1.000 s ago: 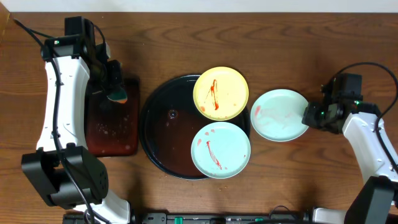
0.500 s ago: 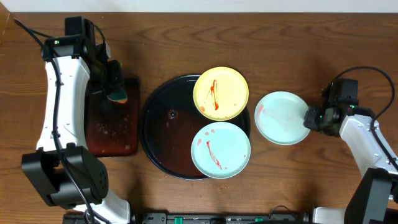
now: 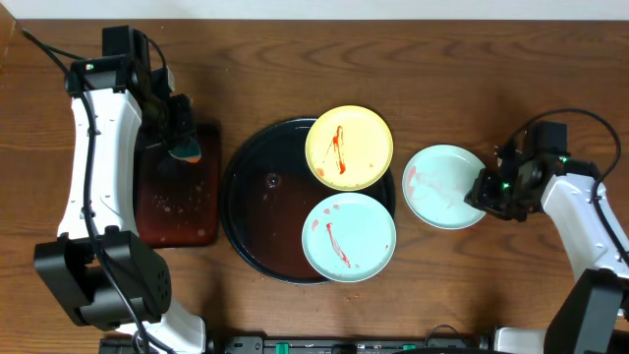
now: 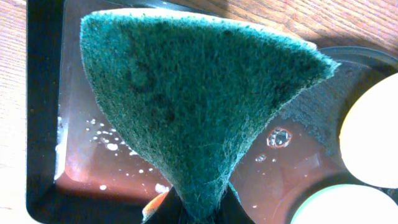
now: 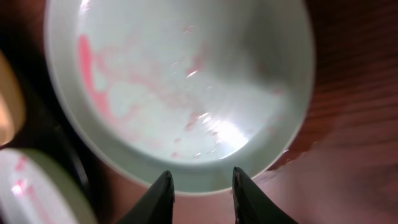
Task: Clean dirty plates on tray and stack at the side
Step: 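Carry the plate right and set it on the table, open gripper, then move the right gripper to the lower mint-green plate and grasp its rim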
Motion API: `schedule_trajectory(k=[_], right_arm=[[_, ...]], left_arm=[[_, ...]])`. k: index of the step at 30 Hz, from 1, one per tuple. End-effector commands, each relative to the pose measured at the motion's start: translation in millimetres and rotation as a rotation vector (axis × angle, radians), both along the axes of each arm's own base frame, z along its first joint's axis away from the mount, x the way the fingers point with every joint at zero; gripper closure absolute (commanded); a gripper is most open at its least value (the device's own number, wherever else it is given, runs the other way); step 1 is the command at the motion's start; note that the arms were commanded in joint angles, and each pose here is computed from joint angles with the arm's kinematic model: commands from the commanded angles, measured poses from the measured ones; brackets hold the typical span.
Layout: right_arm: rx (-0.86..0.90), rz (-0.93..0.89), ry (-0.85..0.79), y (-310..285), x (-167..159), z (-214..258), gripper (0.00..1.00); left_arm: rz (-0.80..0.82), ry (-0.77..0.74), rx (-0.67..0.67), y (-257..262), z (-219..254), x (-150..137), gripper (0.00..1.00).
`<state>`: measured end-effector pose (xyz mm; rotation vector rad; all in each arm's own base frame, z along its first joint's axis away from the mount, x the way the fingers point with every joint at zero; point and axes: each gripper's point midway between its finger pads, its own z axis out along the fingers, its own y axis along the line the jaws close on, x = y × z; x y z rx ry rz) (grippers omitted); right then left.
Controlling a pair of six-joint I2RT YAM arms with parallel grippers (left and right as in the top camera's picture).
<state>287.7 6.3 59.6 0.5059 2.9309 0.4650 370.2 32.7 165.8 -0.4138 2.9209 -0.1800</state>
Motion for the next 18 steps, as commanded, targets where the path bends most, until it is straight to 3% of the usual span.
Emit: schedule_trajectory(k=[1, 18], right_arm=[[0.067, 0.029, -0.005, 16.5, 3.0, 10.2, 0.71], [0.144, 0.198, 0.057, 64.0, -20.8, 14.4, 0.69]], left_arm=[[0.013, -0.015, 0.007, 2.3, 5.3, 0.0, 0.93], [0.013, 0.007, 0.003, 1.6, -0.5, -3.7, 0.92]])
